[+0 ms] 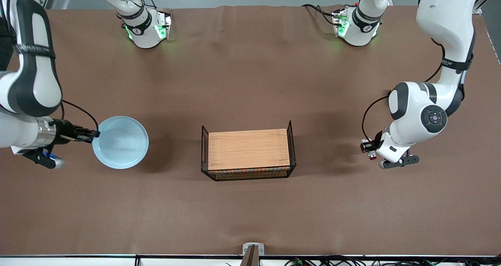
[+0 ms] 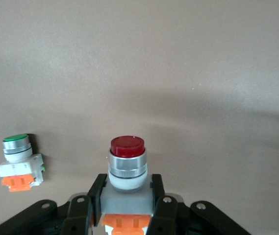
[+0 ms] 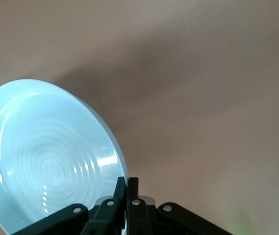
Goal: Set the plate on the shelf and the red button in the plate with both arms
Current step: 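Lift the blue plate with the right gripper and carry it over the basket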
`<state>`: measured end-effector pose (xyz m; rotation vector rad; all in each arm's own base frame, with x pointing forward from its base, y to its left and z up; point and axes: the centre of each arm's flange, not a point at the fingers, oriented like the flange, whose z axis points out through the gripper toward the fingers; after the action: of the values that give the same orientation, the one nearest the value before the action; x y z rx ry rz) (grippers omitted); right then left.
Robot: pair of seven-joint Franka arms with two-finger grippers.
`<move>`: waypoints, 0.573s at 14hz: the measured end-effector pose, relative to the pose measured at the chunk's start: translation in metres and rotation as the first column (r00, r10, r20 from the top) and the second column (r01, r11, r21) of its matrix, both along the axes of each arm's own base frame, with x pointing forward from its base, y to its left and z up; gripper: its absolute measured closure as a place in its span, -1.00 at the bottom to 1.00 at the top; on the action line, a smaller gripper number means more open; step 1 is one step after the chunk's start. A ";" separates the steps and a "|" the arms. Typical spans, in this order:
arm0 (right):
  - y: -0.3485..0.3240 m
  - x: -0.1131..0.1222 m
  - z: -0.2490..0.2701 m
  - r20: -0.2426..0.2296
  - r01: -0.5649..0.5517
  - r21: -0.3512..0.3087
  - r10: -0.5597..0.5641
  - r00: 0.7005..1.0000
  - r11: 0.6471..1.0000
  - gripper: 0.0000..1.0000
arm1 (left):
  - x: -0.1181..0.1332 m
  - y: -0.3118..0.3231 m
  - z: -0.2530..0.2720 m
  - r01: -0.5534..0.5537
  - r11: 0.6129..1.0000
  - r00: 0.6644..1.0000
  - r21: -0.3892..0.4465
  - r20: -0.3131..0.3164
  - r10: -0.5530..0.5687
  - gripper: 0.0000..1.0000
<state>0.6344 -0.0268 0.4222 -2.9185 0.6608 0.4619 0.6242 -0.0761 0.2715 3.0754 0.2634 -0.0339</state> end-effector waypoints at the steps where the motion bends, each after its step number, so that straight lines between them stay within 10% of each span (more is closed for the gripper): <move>1: 0.011 -0.004 0.019 -0.016 0.046 -0.016 -0.046 0.999 0.999 0.95 | 0.002 0.000 0.006 0.000 1.000 1.000 0.000 -0.001 0.000 0.17; 8: 0.125 -0.044 0.118 -0.036 0.344 -0.139 -0.351 0.936 0.929 0.95 | 0.008 0.003 0.071 0.000 1.000 1.000 -0.003 -0.006 0.000 0.17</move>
<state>0.5906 0.0977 0.5403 -2.8202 1.2335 0.4796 0.6323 -0.0730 0.3428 3.0727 0.2639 -0.0434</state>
